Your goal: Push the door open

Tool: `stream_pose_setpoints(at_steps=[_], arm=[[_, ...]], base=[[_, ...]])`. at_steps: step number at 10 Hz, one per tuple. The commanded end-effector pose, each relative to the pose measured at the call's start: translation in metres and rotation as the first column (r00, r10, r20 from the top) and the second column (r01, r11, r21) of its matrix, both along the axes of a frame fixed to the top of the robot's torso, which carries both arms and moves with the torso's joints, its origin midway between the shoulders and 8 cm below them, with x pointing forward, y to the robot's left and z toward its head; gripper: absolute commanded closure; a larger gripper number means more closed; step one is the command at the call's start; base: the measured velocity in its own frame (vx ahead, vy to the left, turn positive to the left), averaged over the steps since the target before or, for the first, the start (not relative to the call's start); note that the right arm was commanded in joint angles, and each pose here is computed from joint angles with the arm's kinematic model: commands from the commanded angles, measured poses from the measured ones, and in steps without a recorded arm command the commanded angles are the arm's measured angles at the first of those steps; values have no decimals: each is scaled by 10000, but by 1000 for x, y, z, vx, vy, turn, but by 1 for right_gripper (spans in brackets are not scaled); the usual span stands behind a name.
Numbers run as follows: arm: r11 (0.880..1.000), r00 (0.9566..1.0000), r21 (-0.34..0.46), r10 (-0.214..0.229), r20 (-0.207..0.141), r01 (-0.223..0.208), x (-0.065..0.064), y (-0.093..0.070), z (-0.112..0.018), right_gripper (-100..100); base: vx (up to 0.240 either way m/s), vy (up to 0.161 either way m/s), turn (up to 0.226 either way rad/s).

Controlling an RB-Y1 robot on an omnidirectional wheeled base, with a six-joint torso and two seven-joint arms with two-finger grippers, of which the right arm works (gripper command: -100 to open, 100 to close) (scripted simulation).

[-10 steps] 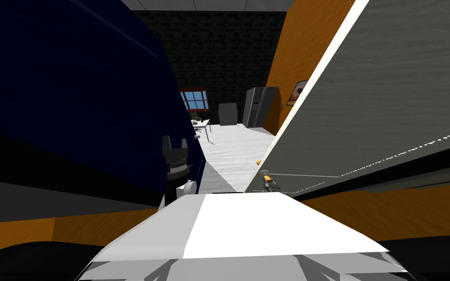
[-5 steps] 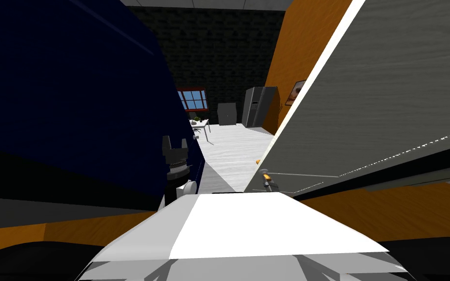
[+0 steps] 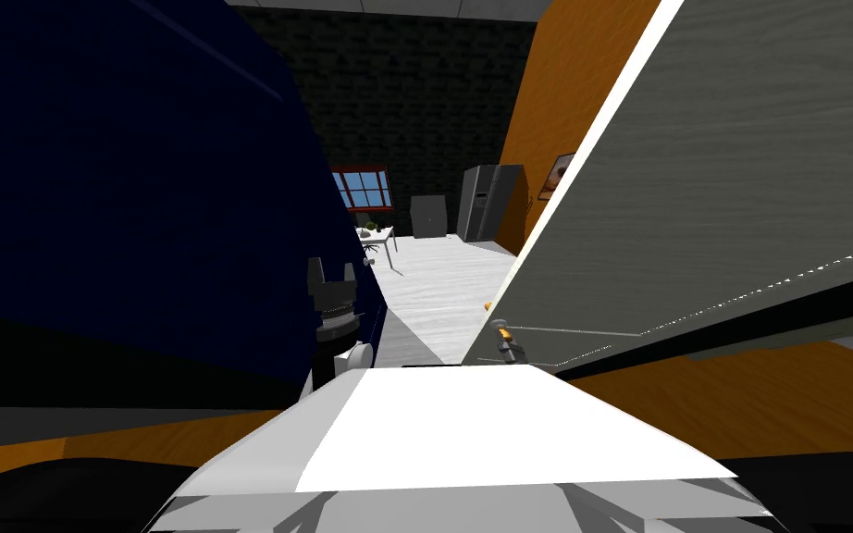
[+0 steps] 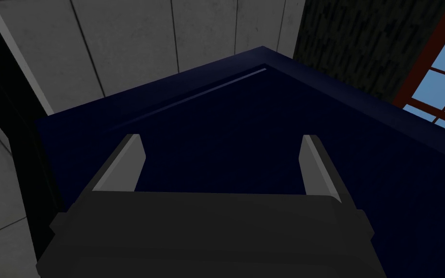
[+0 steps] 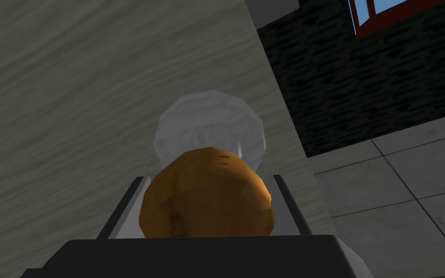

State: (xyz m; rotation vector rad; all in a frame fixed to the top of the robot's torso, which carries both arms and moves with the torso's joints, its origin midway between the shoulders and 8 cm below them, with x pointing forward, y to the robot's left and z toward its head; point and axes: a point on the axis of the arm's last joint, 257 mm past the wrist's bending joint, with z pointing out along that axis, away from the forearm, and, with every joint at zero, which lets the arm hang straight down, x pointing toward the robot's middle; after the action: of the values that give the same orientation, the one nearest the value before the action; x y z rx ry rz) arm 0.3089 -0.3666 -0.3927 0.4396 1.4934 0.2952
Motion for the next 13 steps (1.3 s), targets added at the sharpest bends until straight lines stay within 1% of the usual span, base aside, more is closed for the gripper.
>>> stream_pose_setpoints(at_steps=[1, 2, 3, 4, 5, 6, 7, 8, 9, 10, 11, 12, 13], arm=[[9985, 9998, 546, -74, 158, 65, 5, -4, 4, 100], [9959, 9997, 897, -87, 220, 67, 8, -3, 4, 100], [9944, 9997, 1053, -85, 236, 60, 8, -3, 4, 100], [9890, 9995, 1479, -100, 305, 53, 11, -3, 4, 100], [9880, 9995, 1541, -99, 311, 50, 11, -3, 4, 100], [9793, 9992, 2026, -120, 389, 39, 14, -2, 5, 100], [9787, 9992, 2053, -120, 392, 37, 14, -2, 5, 100], [9667, 9988, 2560, -143, 471, 18, 18, -1, 5, 100], [9570, 9984, 2902, -167, 532, 6, 21, 0, 5, 100], [9520, 9984, 3060, -169, 549, -7, 21, 0, 5, 100], [9368, 9979, 3498, -196, 618, -33, 25, 1, 6, 100], [9348, 9979, 3550, -196, 624, -38, 25, 1, 6, 100], [9149, 9973, 4036, -230, 699, -72, 29, 2, 6, 100]], base=[[32, 2, -55], [51, 2, -77], [32, 0, -19], [32, -2, -35], [37, -3, -17], [42, -9, -45], [34, -5, -22], [37, -6, -61], [54, -3, -100], [43, 7, -25], [49, 1, -51], [36, 1, -18], [41, 0, -70]])
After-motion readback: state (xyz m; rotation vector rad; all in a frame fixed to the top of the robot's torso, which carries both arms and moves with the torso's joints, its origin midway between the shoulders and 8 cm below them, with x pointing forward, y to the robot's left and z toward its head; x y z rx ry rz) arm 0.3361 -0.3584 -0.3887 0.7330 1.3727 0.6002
